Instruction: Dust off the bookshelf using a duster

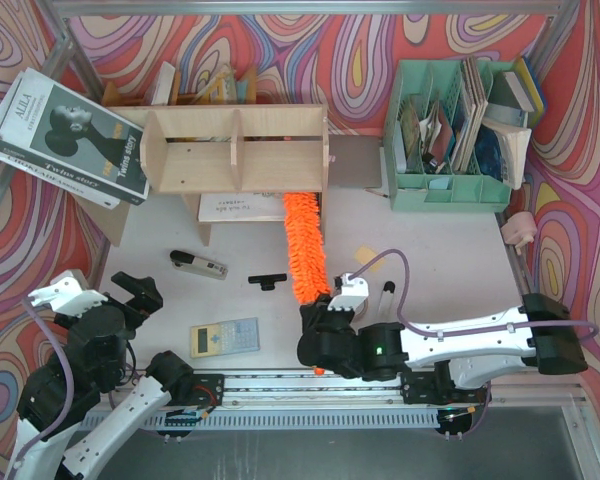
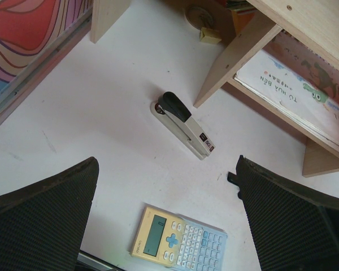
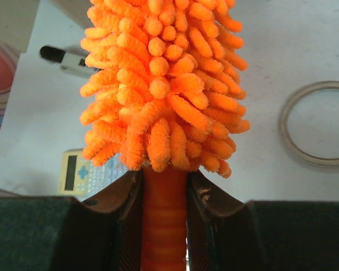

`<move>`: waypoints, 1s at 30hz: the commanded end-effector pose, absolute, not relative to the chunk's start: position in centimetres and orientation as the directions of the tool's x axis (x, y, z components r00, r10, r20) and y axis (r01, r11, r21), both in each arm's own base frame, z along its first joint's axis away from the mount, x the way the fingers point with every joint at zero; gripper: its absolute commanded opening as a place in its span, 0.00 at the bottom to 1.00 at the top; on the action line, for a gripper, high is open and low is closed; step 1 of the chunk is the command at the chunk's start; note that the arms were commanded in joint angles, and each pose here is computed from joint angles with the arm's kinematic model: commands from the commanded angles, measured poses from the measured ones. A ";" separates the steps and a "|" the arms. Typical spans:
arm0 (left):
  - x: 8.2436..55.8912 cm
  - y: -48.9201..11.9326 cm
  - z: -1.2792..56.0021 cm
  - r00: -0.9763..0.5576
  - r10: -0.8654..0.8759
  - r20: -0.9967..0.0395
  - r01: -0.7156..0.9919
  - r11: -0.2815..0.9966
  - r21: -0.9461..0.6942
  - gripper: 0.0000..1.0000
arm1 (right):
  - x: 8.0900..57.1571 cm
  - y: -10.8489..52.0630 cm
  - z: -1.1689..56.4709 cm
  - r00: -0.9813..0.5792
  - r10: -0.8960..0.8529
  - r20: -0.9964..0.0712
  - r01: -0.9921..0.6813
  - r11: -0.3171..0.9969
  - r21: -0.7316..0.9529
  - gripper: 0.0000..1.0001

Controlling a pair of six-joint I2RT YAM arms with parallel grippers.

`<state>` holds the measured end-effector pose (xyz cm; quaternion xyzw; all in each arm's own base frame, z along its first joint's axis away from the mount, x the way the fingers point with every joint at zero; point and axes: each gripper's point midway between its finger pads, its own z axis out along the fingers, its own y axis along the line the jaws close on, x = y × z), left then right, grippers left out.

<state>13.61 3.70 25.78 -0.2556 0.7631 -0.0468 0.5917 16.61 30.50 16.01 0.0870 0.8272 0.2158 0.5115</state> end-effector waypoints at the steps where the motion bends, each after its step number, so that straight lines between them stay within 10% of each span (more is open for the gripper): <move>1: 14.1 3.3 25.5 -0.188 -0.421 -0.887 -0.331 0.878 -0.346 0.98 | 17.7 26.4 16.9 -0.358 0.446 -0.821 0.047 0.886 0.461 0.00; 30: 14.3 3.2 25.4 -0.201 -0.411 -0.889 -0.335 0.882 -0.331 0.98 | 17.5 32.0 14.9 -0.492 0.331 -0.805 -0.129 0.887 0.444 0.00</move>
